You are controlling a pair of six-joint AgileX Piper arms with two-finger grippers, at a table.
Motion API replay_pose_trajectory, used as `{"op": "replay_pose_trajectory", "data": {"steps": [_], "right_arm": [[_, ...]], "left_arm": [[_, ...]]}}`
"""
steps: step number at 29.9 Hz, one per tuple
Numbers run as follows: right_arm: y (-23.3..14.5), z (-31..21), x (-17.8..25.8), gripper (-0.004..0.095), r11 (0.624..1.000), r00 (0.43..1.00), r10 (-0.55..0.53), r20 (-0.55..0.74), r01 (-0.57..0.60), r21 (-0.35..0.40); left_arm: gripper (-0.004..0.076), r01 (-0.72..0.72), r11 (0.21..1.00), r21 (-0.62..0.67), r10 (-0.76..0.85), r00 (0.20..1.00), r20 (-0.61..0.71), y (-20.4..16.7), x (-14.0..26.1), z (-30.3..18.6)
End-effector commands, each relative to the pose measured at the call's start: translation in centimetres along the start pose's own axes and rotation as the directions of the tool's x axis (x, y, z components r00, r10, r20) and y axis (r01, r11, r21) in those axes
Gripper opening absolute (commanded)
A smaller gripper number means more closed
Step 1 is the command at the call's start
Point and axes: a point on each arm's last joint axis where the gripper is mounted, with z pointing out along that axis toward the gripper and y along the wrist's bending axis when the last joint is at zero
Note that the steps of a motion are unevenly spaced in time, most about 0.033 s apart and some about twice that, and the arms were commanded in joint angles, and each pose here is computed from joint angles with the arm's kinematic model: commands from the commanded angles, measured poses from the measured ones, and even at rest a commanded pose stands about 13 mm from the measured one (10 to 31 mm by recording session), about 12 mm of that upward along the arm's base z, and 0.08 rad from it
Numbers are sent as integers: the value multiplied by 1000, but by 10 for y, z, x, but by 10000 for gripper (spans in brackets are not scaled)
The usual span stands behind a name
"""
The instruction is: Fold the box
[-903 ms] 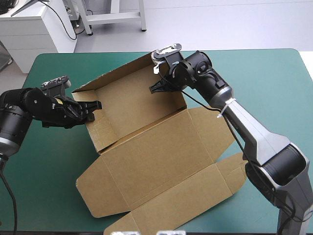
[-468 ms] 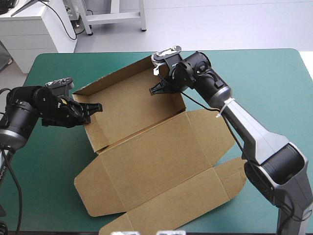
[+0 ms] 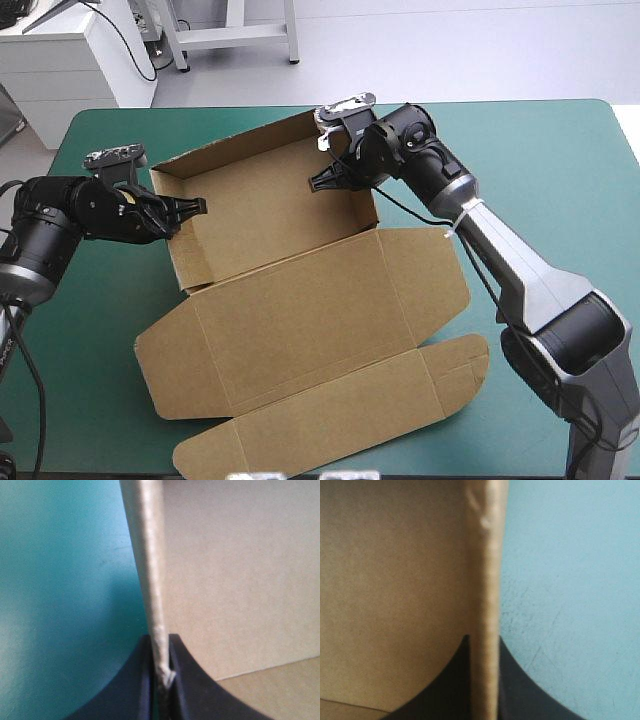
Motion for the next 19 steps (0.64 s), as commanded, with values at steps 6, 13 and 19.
{"op": "replay_pose_trajectory", "data": {"steps": [6, 13, 19], "right_arm": [[-40, -46, 0, -20, 998, 998, 53, -19, -52, 37], [-48, -77, -1, -19, 997, 998, 49, 45, -51, 63], [-43, -79, 0, -19, 998, 997, 68, 41, -68, 5]], "left_arm": [[-8, -95, 996, 4, 92, 979, 184, -13, -36, -27], [-8, -137, 991, 8, 136, 985, 108, -25, -68, -21], [-8, -190, 981, 40, 188, 980, 64, -47, -74, 2]]}}
